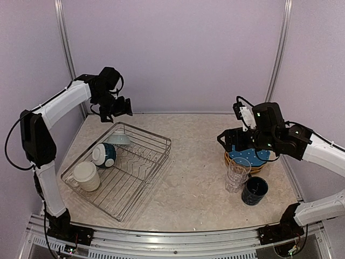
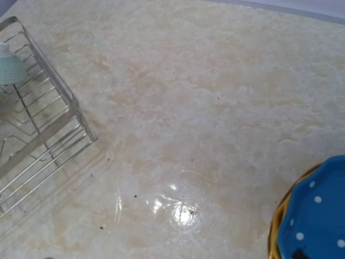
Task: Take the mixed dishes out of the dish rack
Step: Grab the bowl from the dish rack, then pass from the left arm to the right, then place the bowl at the center of the board.
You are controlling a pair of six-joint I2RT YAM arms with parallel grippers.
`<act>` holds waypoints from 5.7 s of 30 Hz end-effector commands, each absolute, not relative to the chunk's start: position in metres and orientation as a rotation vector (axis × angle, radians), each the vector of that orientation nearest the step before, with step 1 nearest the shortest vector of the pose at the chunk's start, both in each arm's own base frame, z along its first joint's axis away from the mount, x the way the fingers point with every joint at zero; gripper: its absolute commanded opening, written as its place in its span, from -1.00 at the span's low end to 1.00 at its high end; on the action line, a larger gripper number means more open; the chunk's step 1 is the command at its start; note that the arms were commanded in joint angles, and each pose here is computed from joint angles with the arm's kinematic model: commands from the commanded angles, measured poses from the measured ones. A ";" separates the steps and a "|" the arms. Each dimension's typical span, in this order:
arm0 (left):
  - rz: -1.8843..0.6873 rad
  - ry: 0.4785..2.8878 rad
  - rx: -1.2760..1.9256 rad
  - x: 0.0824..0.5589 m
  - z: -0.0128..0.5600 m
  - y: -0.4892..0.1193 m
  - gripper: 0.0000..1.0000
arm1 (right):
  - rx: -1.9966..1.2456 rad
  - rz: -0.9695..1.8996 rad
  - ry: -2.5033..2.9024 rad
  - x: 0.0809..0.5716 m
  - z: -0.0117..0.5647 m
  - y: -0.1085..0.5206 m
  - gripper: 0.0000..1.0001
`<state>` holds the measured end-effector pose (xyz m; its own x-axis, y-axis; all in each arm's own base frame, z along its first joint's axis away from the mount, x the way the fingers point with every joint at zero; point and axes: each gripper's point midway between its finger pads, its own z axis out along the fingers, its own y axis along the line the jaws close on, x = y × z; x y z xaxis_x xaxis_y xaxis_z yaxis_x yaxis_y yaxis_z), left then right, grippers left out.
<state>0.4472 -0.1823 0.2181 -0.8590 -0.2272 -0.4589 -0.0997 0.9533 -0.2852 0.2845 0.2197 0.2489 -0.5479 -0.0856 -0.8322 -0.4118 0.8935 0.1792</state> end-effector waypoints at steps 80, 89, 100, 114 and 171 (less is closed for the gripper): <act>-0.401 2.688 0.027 0.428 0.200 -0.191 -0.43 | -0.368 1.141 2.045 0.299 0.240 0.343 0.92; -0.620 2.641 0.013 0.426 0.219 -0.200 -0.43 | -0.504 1.115 2.012 0.313 0.243 0.389 0.92; -1.173 2.565 -0.073 0.408 0.247 -0.223 -0.46 | -0.839 0.703 1.897 0.327 0.226 0.434 0.91; -1.795 2.525 -0.176 0.364 0.256 -0.240 -0.49 | -0.957 0.472 1.485 0.347 0.242 0.469 0.90; -0.881 2.301 0.161 0.366 0.292 -0.168 0.98 | -0.780 0.104 2.667 0.330 0.133 0.267 -1.00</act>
<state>0.3671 -0.1785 0.2853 -0.8295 -0.1395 -0.5407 0.2836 0.7289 -0.6231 0.3408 0.2999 0.1532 -0.7190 -0.4077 -0.5629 -0.5281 0.8470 0.0611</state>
